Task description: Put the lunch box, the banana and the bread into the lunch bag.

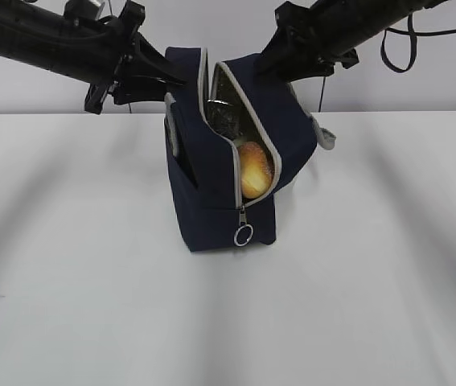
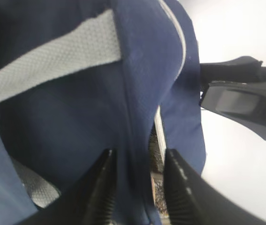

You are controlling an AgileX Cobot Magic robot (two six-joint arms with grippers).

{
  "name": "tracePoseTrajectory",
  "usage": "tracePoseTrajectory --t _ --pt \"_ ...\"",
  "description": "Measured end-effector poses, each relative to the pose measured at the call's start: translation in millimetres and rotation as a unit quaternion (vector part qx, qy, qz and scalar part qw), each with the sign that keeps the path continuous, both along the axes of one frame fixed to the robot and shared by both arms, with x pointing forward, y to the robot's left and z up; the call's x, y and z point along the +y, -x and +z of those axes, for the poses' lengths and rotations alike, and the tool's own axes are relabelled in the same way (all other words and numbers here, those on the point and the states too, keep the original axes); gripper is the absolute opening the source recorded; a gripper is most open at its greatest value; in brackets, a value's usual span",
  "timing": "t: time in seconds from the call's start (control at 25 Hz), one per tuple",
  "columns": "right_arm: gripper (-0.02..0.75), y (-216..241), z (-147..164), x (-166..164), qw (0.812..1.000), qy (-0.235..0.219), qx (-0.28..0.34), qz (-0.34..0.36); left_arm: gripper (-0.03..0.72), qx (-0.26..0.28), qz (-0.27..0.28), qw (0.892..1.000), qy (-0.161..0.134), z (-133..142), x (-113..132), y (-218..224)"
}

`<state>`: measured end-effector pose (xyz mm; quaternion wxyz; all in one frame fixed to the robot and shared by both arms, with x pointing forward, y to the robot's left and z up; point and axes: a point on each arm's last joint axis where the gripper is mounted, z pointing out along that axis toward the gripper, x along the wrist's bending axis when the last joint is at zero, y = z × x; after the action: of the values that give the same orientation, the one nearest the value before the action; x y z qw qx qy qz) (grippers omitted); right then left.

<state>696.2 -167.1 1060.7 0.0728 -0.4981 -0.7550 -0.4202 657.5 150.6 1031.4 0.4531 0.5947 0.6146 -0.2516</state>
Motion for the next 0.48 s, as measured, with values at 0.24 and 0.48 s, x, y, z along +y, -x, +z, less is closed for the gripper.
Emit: tracePoseTrajectory --t 0.24,0.48 --pt "0.378 2.0 11.8 -6.4 0.997 0.063 -0.021 0.031 0.339 0.015 -0.031 0.999 0.009 0.8 -2.0 6.0" --pt "0.378 5.9 41.1 -10.7 0.992 0.097 -0.06 0.048 0.347 0.019 -0.053 0.998 -0.013 -1.9 8.1 8.6"
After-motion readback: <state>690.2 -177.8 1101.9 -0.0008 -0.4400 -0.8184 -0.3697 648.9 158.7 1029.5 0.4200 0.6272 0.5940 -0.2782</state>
